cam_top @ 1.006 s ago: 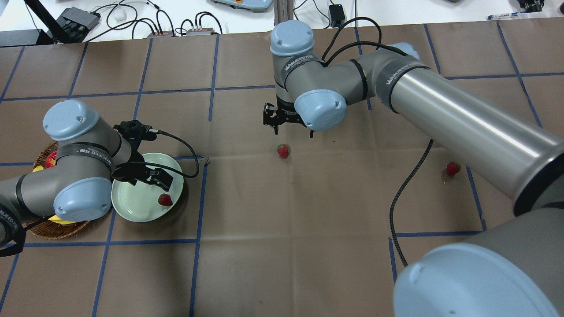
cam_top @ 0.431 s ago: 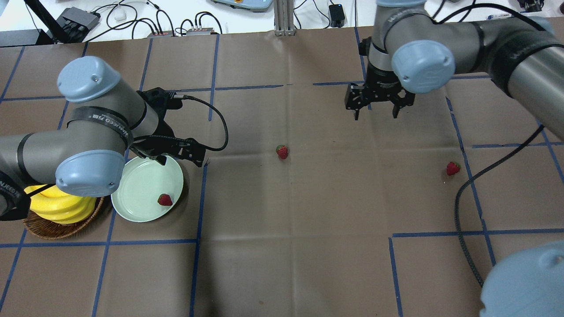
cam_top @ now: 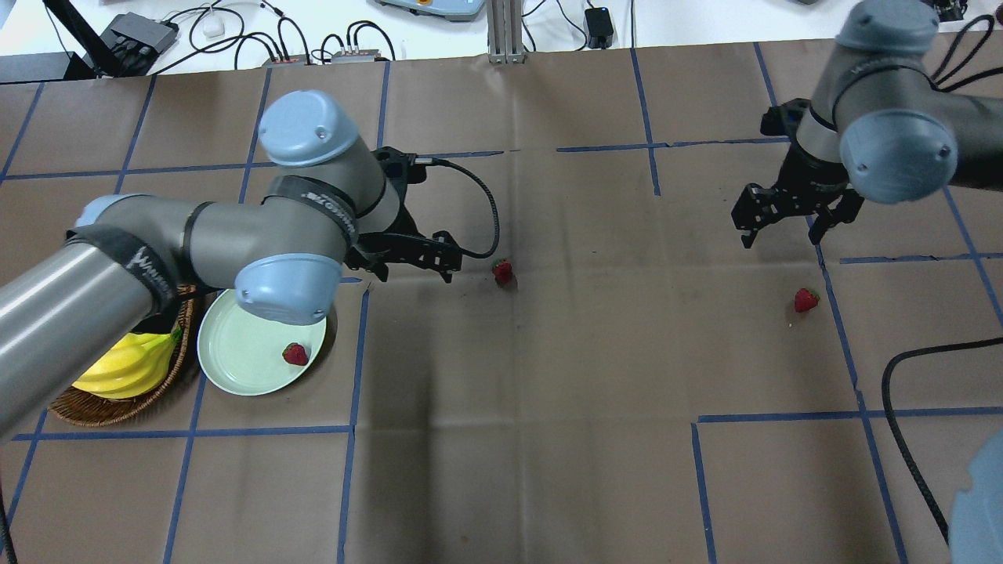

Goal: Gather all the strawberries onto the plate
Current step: 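Grasp the last strawberry with the right gripper while the left grasps the center one, then carry the strawberry to the plate with the left gripper while the right carries another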

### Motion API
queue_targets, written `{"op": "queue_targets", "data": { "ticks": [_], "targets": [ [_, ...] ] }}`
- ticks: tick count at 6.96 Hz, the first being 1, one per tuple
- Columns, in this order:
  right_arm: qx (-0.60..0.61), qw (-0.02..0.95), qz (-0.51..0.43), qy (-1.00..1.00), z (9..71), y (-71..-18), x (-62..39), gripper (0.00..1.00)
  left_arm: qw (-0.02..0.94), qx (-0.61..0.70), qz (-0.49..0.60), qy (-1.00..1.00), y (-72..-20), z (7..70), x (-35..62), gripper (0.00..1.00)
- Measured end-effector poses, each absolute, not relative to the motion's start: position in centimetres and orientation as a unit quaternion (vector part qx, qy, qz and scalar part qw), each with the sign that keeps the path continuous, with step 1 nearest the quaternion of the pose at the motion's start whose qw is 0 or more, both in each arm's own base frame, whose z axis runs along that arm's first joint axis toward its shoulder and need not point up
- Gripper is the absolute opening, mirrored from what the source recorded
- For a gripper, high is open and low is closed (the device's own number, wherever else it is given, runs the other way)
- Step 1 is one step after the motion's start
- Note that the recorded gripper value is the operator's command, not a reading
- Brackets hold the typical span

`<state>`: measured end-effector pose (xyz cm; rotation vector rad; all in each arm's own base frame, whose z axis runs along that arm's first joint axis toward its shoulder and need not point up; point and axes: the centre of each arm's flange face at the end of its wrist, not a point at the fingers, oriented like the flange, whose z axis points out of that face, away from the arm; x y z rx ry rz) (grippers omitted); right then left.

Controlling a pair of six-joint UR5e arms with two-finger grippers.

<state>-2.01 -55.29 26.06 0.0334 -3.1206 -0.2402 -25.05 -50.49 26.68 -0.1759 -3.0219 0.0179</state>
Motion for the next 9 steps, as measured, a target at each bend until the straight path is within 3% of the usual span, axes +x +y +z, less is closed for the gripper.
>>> {"op": "queue_targets", "data": {
  "ticks": [2, 4, 6, 7, 8, 9],
  "targets": [
    [0.006, 0.006, -0.06, -0.998, 21.7, -52.4, -6.2, 1.0, 0.055, -0.054, -0.001, -0.997, -52.9, 22.0, -30.6, 0.99],
    [0.0, 0.004, -0.063, -0.998, 19.3, -51.4, -7.1, 1.0, 0.057, -0.058, 0.003, -0.997, -53.8, 18.9, -32.8, 0.89],
    [-0.001, 0.003, -0.071, -0.997, 17.9, -51.5, -7.3, 0.52, 0.059, -0.058, 0.007, -0.997, -54.5, 18.3, -33.3, 0.89],
    [-0.002, 0.002, -0.071, -0.997, 17.8, -51.6, -7.3, 0.33, 0.059, -0.059, 0.008, -0.996, -54.8, 18.2, -33.4, 0.89],
    [-0.002, 0.001, -0.069, -0.998, 18.0, -51.7, -7.3, 0.21, 0.059, -0.059, 0.009, -0.996, -55.0, 18.0, -33.5, 0.89],
    [-0.003, 0.001, -0.065, -0.998, 18.2, -52.0, -7.3, 0.18, 0.059, -0.058, 0.01, -0.997, -55.1, 17.7, -33.5, 0.74]
  ]
}}
